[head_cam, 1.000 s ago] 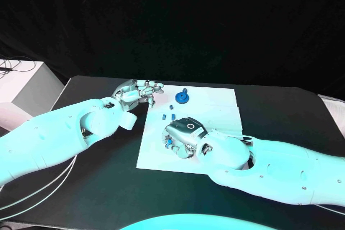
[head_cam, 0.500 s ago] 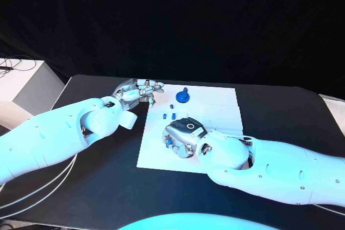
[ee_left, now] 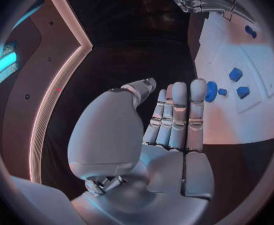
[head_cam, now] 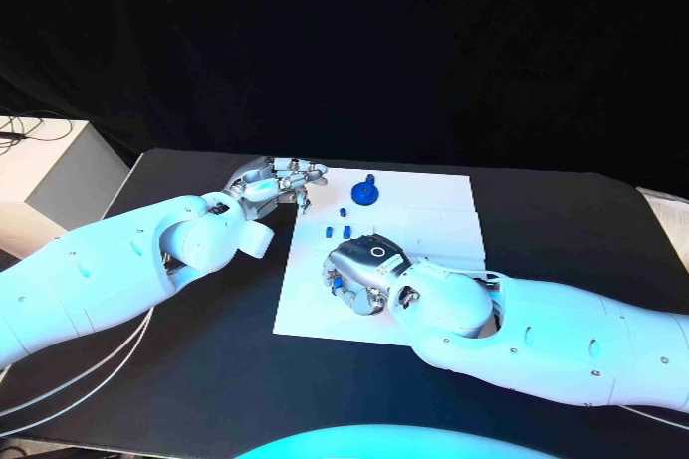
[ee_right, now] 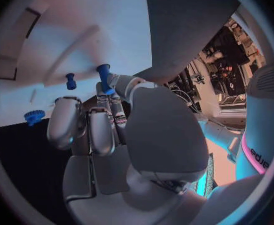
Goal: Assemble the parts on the task board
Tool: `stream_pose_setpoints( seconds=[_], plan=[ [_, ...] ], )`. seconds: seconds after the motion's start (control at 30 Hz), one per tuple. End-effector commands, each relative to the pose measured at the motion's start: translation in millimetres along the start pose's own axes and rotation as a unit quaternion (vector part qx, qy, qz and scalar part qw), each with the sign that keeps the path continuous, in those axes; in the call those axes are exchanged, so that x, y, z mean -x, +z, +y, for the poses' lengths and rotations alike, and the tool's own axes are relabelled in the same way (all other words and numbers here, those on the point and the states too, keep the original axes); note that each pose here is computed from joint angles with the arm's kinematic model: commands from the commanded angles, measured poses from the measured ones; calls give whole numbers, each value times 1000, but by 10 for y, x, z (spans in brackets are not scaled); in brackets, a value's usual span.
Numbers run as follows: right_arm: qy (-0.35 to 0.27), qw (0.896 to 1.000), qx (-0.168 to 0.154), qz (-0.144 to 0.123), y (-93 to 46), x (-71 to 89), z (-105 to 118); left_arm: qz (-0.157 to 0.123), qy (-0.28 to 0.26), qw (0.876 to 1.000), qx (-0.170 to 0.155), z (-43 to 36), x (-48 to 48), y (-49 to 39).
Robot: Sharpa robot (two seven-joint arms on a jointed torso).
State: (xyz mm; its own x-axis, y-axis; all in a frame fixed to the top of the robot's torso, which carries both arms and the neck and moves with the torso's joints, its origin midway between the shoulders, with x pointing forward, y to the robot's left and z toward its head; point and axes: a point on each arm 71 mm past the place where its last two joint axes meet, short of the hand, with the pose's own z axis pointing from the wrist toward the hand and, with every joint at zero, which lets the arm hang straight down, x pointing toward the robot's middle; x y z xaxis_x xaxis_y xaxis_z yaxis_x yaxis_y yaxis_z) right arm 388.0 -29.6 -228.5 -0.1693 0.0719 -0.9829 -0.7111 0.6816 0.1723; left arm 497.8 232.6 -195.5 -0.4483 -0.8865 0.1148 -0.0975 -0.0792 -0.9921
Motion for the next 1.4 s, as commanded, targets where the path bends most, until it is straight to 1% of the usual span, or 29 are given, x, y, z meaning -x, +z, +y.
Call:
stream_pose_setpoints(
  seconds=[0.03, 0.23, 0.47, 0.73, 0.83, 1.23, 1.4],
  plan=[
    [-11, 1000, 3, 7, 4, -35, 1, 11, -1, 1000, -2, -8, -24, 2],
    [-12, 1000, 5, 13, 18, -64, 7, 11, 0, 1000, -2, -8, -25, 1],
    [-14, 999, 8, 32, 21, -123, -11, 11, 1, 1000, -2, -10, -21, -3],
    [-8, 999, 9, 43, 0, -150, -41, 12, 3, 1000, -1, -10, -16, -7],
    [-5, 999, 11, 42, -5, -150, -41, 12, 4, 1000, -1, -10, -16, -6],
    [8, 1000, 14, 18, -13, -117, -47, 12, 4, 1000, 0, -7, -8, -8],
    [9, 1000, 11, 13, -14, -112, -59, 12, 4, 1000, 1, -6, -7, -8]
  ],
)
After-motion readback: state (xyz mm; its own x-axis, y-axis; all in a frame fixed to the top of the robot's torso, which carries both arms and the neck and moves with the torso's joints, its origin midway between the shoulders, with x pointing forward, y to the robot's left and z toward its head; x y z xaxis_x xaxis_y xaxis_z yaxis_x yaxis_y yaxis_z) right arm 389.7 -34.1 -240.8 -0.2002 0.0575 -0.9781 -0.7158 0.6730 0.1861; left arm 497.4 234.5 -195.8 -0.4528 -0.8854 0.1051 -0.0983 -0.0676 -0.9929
